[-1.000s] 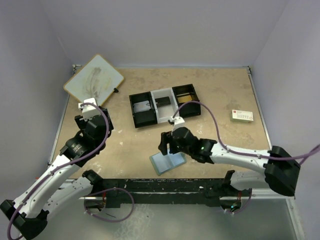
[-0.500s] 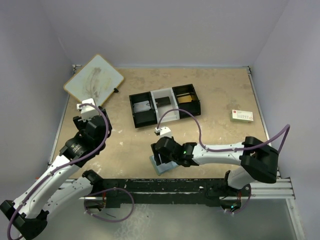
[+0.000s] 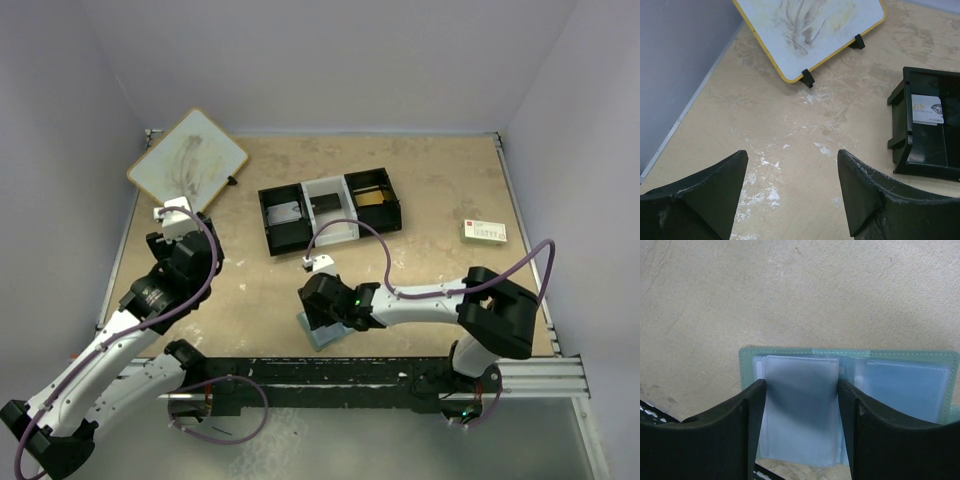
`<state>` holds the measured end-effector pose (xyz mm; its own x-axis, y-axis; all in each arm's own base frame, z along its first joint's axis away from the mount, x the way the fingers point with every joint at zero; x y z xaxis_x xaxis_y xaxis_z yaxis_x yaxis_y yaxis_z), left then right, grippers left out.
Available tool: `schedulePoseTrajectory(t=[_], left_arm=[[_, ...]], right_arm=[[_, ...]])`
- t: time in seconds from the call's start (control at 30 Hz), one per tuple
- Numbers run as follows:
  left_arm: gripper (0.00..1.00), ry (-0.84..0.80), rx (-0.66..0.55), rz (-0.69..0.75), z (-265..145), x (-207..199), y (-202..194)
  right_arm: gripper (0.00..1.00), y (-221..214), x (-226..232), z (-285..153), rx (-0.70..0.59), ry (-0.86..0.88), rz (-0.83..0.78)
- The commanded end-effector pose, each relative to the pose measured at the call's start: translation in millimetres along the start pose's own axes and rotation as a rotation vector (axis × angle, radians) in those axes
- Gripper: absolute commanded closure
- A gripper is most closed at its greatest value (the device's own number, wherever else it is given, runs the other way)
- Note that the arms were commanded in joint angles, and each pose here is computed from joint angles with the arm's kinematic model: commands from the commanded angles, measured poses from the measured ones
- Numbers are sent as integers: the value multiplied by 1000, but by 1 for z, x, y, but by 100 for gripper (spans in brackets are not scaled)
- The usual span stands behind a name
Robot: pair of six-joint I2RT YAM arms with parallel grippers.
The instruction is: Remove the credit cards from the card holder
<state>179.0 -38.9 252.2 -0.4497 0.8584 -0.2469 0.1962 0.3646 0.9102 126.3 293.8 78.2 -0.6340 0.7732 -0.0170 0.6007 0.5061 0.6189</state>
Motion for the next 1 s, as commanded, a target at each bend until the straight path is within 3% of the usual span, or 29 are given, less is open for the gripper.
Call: schedulePoseTrajectory(t=[0.0,0.23,0.4,0.67,0.83,0.97], left_arm=[[30,6,-34,-38,0,-3,10],[30,-31,3,-24,1,-8,4],[30,-127,85,-63,-2,-21,-4],[33,-531,466,-298,-30,-63,-58],[33,-786,726,-395,-52,-88,-92],[33,-830,754,-469,-67,-93,-117]], right_arm=[[42,3,4,0,6,6,15],[53,1,10,-2,8,63,53],[67,9,15,-2,-63,174,119],[76,15,-11,4,-106,312,316],[77,13,-29,3,-151,371,465],[76,7,-33,2,-164,376,557]])
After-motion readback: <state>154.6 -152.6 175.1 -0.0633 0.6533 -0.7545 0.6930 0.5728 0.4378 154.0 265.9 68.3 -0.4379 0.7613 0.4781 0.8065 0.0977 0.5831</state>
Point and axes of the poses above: each gripper's point midway between its finger pads, its own z axis out along the fingers, its own x axis along the line the jaws close on, y = z × x, the point moved 7 cm from there along -z, back along the fingers, and after that the axes turned 15 degrees about -z, right-handed, at the moved point
